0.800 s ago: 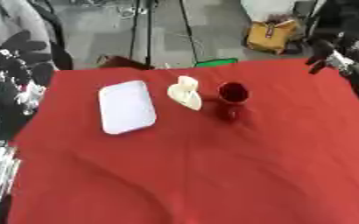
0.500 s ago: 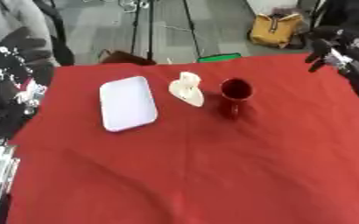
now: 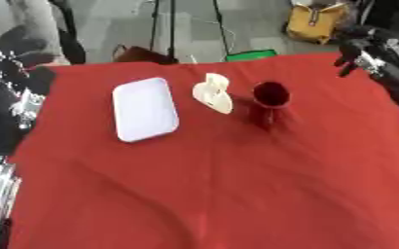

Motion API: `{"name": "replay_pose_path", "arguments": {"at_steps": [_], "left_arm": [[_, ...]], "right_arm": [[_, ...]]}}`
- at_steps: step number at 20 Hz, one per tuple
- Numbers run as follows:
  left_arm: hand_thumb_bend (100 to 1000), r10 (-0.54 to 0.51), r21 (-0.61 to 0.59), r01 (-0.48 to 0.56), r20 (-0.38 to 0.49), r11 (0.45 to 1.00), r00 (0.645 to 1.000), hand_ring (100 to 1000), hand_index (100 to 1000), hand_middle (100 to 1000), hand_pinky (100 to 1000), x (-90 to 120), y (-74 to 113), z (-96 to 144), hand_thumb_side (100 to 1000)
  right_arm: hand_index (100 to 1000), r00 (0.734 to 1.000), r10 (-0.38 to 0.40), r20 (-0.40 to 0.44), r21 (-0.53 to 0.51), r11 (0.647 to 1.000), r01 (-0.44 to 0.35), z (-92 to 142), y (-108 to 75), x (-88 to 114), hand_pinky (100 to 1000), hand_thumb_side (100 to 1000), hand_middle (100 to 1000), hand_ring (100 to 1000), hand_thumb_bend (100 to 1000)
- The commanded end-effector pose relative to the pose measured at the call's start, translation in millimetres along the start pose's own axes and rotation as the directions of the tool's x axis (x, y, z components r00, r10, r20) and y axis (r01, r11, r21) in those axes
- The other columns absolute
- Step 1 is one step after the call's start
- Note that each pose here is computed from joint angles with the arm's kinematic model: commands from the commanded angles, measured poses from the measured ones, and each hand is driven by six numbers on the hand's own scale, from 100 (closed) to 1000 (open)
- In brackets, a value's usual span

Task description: Pick up objects on the table and place them in the box.

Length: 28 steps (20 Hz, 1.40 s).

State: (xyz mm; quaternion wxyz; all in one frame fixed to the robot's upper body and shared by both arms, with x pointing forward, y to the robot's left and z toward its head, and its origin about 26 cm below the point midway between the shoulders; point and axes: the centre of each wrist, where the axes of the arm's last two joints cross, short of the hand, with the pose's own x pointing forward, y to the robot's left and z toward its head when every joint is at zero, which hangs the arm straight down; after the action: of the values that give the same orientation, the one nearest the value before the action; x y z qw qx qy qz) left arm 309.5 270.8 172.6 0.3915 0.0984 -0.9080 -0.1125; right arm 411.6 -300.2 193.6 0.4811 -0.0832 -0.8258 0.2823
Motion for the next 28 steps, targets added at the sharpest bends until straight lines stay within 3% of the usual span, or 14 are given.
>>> {"name": "replay_pose_path", "arguments": {"at_steps": [1, 7, 8, 14, 21, 24, 28], "left_arm": [[582, 0.006, 0.003, -0.006, 0.056, 1.0, 0.998, 753, 931, 750, 664, 11.1, 1.4, -7.7, 605], [588, 0.029, -0.002, -0.028, 0.095, 1.0, 0.995, 753, 932, 749, 664, 18.9, -1.6, -12.1, 604], [591, 0.027, -0.004, -0.027, 0.096, 1.0, 0.995, 753, 932, 749, 664, 19.4, -1.6, -12.5, 602], [593, 0.044, -0.026, -0.041, 0.117, 0.999, 0.992, 754, 932, 749, 664, 23.7, -5.0, -15.6, 602], [598, 0.038, -0.039, -0.034, 0.112, 0.999, 0.993, 757, 935, 753, 667, 22.8, -4.2, -15.5, 608], [598, 0.038, -0.042, -0.034, 0.111, 0.999, 0.993, 758, 935, 753, 667, 22.6, -4.5, -15.5, 608], [599, 0.037, -0.045, -0.033, 0.112, 0.998, 0.993, 758, 935, 754, 667, 22.7, -4.5, -15.5, 608]], "right_arm": [[872, 0.996, 0.081, 0.025, 0.012, 0.997, -0.081, -7.6, -18.5, 13.1, 519, 662, 837, 611, 617], [916, 0.966, 0.252, 0.062, 0.124, 0.958, -0.258, -29.4, -30.6, 26.3, 621, 654, 883, 714, 669], [939, 0.958, 0.278, 0.071, 0.149, 0.946, -0.286, -31.6, -30.6, 26.8, 706, 638, 910, 779, 701], [962, 0.869, 0.476, 0.138, 0.387, 0.781, -0.49, -52.9, -23.6, 21.6, 810, 592, 928, 840, 761], [960, 0.808, 0.566, 0.166, 0.566, 0.616, -0.548, -51.6, -14.5, 4.8, 819, 537, 917, 847, 812], [960, 0.795, 0.58, 0.177, 0.596, 0.579, -0.556, -51.2, -13.4, 3.5, 827, 522, 918, 852, 820], [959, 0.788, 0.588, 0.183, 0.602, 0.566, -0.563, -51.6, -12.6, 3.3, 834, 527, 917, 853, 820]]}}
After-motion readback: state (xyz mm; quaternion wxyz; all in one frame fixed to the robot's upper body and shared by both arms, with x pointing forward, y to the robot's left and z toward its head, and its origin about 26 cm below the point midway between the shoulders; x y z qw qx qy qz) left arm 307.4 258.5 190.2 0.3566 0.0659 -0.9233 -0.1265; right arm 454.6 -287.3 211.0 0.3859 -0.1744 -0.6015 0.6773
